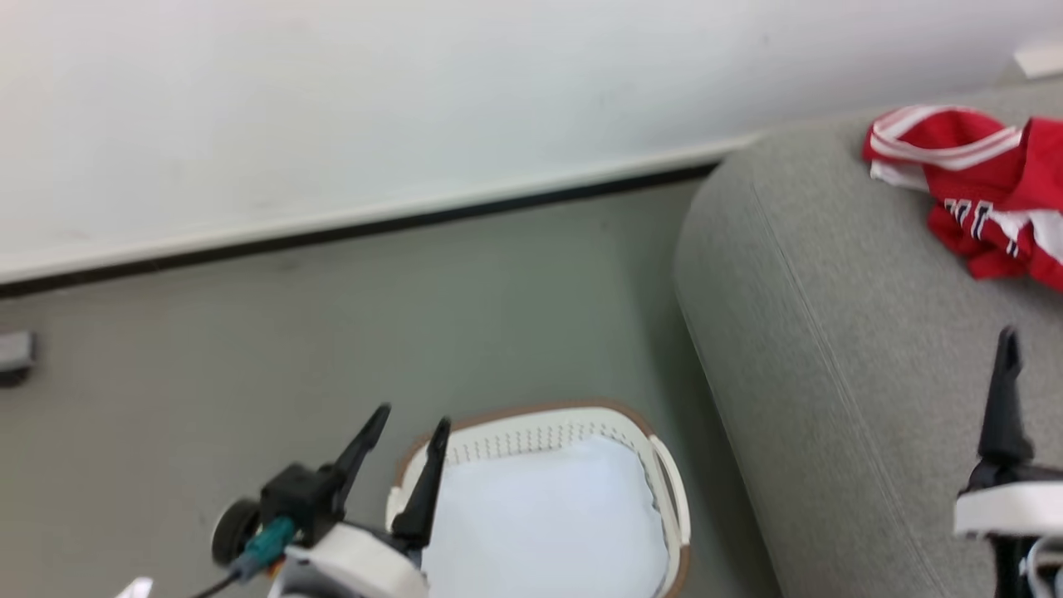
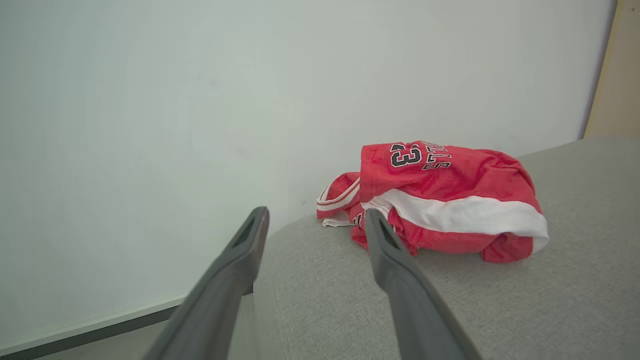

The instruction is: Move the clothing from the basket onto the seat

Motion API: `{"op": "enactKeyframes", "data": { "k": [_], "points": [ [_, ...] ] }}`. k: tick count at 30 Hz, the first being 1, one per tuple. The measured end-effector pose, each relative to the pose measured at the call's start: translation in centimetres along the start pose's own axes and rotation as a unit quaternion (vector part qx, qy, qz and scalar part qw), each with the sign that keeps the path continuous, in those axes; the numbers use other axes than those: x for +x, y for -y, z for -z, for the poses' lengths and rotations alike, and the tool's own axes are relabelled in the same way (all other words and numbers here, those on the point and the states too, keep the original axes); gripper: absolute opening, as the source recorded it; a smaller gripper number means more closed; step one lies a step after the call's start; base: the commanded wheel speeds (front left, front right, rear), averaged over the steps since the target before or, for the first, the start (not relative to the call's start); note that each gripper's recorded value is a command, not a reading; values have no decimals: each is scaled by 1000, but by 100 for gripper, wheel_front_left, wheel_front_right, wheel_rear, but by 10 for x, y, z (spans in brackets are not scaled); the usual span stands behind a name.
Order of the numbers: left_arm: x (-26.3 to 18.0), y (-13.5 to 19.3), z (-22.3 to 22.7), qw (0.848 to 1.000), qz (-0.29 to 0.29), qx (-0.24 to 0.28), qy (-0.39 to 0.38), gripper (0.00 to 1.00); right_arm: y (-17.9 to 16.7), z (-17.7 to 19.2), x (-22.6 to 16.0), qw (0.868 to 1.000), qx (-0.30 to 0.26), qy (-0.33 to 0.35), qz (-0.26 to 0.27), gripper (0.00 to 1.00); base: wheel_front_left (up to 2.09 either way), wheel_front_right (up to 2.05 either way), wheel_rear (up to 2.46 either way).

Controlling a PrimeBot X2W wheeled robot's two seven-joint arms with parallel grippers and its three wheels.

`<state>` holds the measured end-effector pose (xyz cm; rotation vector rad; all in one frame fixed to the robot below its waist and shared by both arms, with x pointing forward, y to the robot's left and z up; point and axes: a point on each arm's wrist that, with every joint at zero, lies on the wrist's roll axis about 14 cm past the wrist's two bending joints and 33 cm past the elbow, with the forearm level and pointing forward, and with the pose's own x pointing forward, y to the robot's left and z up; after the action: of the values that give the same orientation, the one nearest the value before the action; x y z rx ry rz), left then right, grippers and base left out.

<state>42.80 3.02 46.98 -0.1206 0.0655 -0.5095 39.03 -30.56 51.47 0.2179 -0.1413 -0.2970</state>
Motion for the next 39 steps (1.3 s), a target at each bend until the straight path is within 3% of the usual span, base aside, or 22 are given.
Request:
{"op": "enactKeyframes", "data": {
  "k": [9,16,26,39],
  "points": [
    [-68,-42,-14,992,-123,-10,24,100,-39,16,-46,998,9,-28,-60,100,0,0,0],
    [-110,-67,-15,981,-189,-16,34,100,-71,34,-71,990,-34,-56,-122,100,0,0,0],
    [-140,-81,-6,973,-226,-19,30,100,-87,40,-89,986,-25,-67,-151,100,0,0,0],
    [-147,-81,-7,973,-230,-13,35,100,-95,45,-93,983,-25,-75,-165,100,0,0,0]
  ]
}}
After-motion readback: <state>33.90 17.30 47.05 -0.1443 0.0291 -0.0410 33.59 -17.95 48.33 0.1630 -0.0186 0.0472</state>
